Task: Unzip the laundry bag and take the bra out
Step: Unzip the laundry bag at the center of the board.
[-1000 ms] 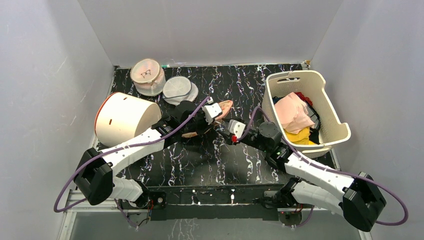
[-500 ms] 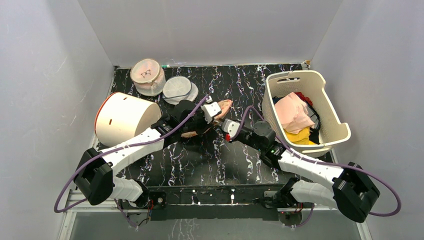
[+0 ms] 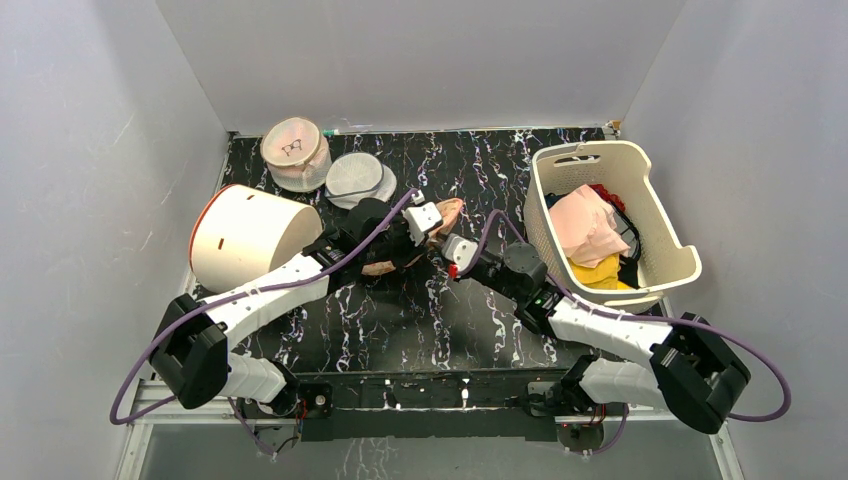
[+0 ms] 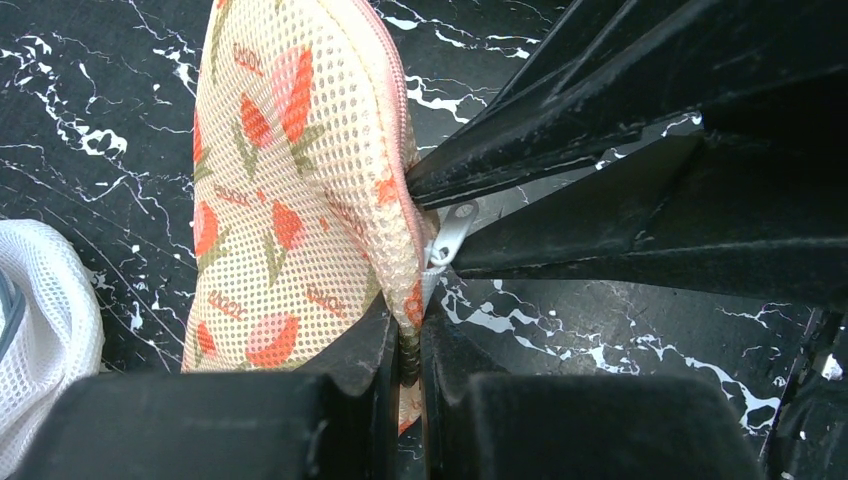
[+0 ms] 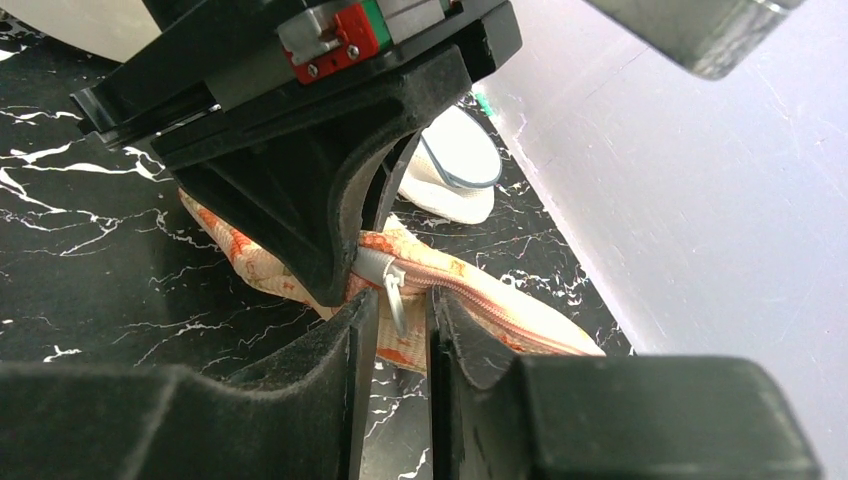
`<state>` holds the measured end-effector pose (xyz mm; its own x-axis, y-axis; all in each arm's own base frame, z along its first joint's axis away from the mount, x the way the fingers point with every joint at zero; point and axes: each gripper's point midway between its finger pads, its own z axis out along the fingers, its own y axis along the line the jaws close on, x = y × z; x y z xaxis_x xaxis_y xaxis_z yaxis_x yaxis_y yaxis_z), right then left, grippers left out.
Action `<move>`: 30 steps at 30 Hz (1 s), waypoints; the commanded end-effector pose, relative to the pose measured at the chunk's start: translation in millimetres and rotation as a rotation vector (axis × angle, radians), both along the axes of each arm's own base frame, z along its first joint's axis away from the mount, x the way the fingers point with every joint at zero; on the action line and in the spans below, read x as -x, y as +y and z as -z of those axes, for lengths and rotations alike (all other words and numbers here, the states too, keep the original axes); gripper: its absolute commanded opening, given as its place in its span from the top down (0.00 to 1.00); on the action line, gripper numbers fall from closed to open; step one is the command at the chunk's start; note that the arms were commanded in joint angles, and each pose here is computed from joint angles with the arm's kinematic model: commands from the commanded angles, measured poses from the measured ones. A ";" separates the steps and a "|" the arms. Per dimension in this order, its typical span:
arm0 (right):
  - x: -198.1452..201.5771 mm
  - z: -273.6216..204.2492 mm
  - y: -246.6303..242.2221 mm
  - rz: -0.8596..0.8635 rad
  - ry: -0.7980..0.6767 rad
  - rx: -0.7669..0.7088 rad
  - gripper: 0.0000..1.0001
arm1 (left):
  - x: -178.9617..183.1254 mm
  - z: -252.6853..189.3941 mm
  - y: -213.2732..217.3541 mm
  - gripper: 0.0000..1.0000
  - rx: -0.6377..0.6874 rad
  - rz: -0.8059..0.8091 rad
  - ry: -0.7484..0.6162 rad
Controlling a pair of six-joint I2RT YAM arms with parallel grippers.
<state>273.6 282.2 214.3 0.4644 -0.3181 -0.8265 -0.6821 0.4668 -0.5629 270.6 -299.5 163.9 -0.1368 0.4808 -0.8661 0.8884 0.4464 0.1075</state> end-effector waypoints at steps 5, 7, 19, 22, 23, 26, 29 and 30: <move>-7.9 -21.3 2.7 0.034 -0.055 -0.078 0.82 | 4.4 -31.5 -13.8 1.00 0.085 0.062 -0.022; -9.2 -18.7 1.9 0.044 -0.054 -0.077 0.83 | 4.8 -31.4 -14.0 1.00 0.086 0.064 -0.021; -12.5 -10.8 -6.5 0.109 -0.007 -0.098 1.00 | 1.3 -31.8 -10.9 1.00 0.075 0.044 -0.036; -15.5 -15.6 -18.0 0.176 0.037 -0.132 1.00 | -1.1 -31.0 -8.7 1.00 0.066 0.033 -0.049; -17.3 -17.7 -22.8 0.207 0.061 -0.153 1.00 | -1.5 -30.9 -8.1 1.00 0.064 0.032 -0.053; -30.1 -25.7 -41.7 0.371 0.218 -0.263 1.00 | -2.7 -29.8 -6.8 1.00 0.052 0.032 -0.063; -40.7 -20.0 -59.4 0.494 0.354 -0.252 1.00 | -3.6 -28.4 -5.3 1.00 0.043 0.028 -0.068; -40.6 -19.4 -63.8 0.509 0.374 -0.250 1.00 | -3.8 -28.3 -4.8 1.00 0.042 0.028 -0.070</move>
